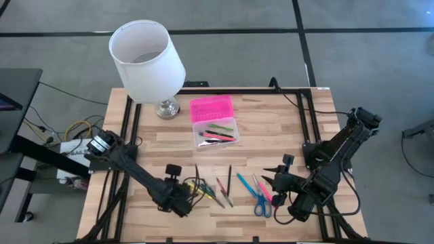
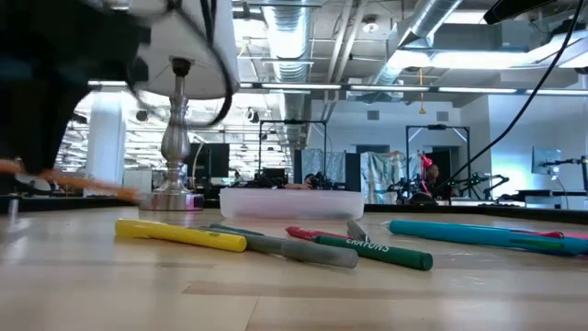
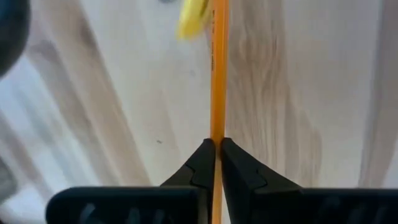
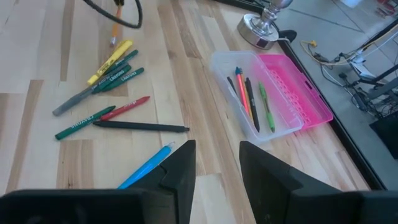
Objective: Pick & place school supplies into a supply box
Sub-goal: Put the orange pencil into the pink supply box
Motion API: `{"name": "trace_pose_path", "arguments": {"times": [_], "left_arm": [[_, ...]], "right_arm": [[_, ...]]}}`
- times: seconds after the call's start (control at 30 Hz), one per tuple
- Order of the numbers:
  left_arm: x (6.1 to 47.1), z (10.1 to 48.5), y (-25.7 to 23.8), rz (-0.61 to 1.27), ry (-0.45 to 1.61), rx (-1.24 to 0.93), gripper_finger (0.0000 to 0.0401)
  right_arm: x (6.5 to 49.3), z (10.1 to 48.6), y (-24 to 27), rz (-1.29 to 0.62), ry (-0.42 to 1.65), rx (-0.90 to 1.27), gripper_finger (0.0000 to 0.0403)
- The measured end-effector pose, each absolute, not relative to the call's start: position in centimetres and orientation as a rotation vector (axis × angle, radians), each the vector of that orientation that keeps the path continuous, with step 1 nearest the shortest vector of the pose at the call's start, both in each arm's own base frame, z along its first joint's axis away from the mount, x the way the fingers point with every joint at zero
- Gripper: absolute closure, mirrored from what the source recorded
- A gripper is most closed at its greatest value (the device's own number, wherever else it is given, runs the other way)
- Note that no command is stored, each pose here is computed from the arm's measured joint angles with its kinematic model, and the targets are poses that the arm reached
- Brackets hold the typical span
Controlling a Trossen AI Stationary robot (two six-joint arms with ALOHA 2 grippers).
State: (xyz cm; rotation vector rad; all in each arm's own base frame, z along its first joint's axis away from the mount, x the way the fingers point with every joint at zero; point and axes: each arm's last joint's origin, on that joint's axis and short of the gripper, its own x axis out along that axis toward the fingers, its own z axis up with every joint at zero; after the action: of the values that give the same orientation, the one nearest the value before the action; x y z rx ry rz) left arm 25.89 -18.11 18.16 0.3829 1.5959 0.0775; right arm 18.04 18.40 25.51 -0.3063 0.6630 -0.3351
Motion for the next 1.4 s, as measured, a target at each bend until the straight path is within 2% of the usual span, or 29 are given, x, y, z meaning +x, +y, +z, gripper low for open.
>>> {"name": "trace_pose_path", "arguments": {"times": [0.3, 0.6, 0.8, 0.97, 1.4], "left_arm": [[27.9, 21.0, -16.7, 0.3, 1.378, 0.585, 0.0394], [32.4, 21.2, -8.1, 0.559, 1.334, 0.551, 0.0401], [35.7, 21.2, -0.9, 0.526, 1.281, 0.386, 0.0401], [36.7, 21.3, 2.6, 0.458, 1.248, 0.341, 0.0401], [36.7, 21.3, 3.5, 0.441, 1.256, 0.325, 0.0401]], "right_arm": [[18.0, 25.5, 18.4, -0.335, 0.663, -0.306, 0.0285], [18.0, 25.5, 18.4, -0.334, 0.663, -0.308, 0.0285], [18.0, 25.5, 18.4, -0.332, 0.664, -0.314, 0.0285], [18.0, 25.5, 18.4, -0.332, 0.665, -0.316, 0.0285], [18.1, 25.5, 18.0, -0.349, 0.682, -0.338, 0.0285]]}}
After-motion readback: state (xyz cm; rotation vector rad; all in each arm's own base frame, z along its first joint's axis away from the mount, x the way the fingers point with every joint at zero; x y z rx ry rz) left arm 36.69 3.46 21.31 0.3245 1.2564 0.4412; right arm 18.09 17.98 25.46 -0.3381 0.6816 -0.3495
